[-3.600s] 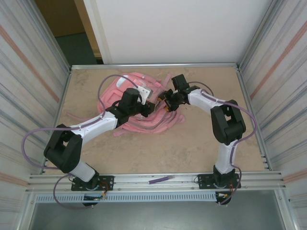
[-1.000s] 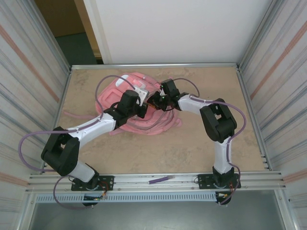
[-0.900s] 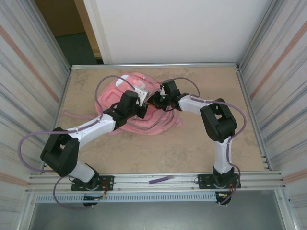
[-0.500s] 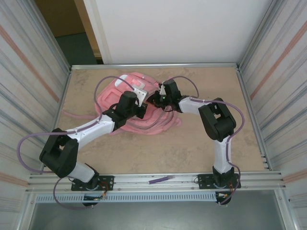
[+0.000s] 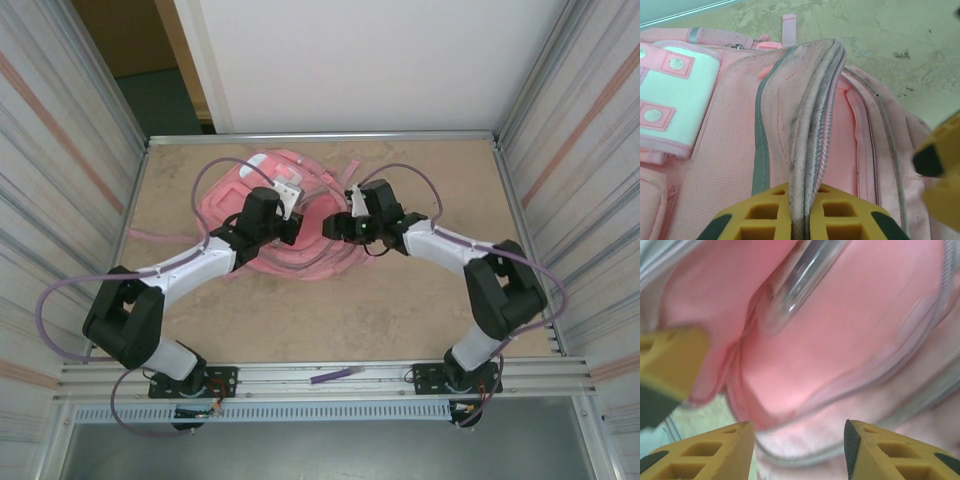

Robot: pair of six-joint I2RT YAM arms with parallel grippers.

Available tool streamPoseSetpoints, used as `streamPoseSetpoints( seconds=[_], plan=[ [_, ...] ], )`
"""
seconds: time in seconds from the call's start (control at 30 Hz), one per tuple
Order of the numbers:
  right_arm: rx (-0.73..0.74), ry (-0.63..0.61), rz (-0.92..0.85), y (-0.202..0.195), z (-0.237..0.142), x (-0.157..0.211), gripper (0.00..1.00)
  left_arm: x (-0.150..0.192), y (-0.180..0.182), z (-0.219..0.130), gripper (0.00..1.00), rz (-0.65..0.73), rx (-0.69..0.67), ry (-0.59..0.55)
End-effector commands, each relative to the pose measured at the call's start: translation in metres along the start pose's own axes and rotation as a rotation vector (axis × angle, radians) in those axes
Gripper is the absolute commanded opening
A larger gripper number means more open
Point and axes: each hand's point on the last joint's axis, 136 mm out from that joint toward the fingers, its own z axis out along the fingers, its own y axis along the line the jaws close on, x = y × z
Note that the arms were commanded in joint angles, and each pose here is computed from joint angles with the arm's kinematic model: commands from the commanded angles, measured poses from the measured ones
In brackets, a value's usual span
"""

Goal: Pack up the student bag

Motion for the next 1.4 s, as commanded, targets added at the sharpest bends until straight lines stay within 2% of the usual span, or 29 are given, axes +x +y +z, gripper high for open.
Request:
streamPoseSetpoints(
  seconds=[0.0,0.07,0.2,0.33,0.4,0.53,0.63,0.73,0.77,0.87,0.93,1.03,1.2,1.37],
  plan=[
    [0.082,0.046,-0.187,0.007,-0.025,0.025,0.51,-0.020,-0.009,-0.003,0.24,-0.020,0.065,-0.065],
    [0.128,0.046,-0.286,0.016,-0.038,0.031,0.52,-0.019,-0.021,-0.008,0.30,-0.044,0.130,-0.044],
    [0.231,-0.022,-0.435,0.031,-0.070,0.031,0.54,-0.015,-0.028,-0.023,0.36,-0.129,0.152,-0.013],
    [0.209,-0.091,-0.640,0.045,-0.089,0.040,0.56,-0.012,-0.033,-0.045,0.48,-0.165,0.167,-0.016],
    [0.144,-0.072,-0.807,0.057,-0.095,0.057,0.57,-0.008,-0.035,-0.057,0.52,-0.178,0.170,-0.022],
    [-0.114,0.087,-1.170,0.081,-0.099,0.123,0.59,0.004,-0.031,-0.081,0.56,-0.209,0.146,-0.030],
    [-0.218,0.254,-1.344,0.077,-0.096,0.173,0.59,0.018,-0.017,-0.095,0.57,-0.228,0.076,-0.021],
    [-0.262,0.504,-1.461,0.056,-0.094,0.222,0.59,0.029,-0.013,-0.109,0.71,-0.230,0.052,-0.011],
    [-0.262,0.603,-1.498,0.044,-0.094,0.237,0.60,0.031,-0.014,-0.112,0.96,-0.225,0.060,-0.018],
    [-0.225,0.836,-1.620,0.010,-0.097,0.270,0.60,0.041,-0.013,-0.117,0.99,-0.230,0.060,-0.024],
    [-0.225,0.928,-1.639,-0.001,-0.098,0.282,0.60,0.051,0.000,-0.124,0.99,-0.289,-0.011,0.009],
    [-0.264,0.957,-1.620,-0.002,-0.096,0.295,0.60,0.054,0.014,-0.134,0.99,-0.289,-0.089,0.006],
    [-0.275,0.969,-1.623,0.000,-0.089,0.311,0.60,0.054,0.015,-0.136,0.99,-0.277,-0.090,-0.002],
    [-0.103,1.007,-1.589,-0.022,-0.064,0.320,0.58,0.058,0.013,-0.128,0.99,-0.295,-0.080,0.031]
  ],
)
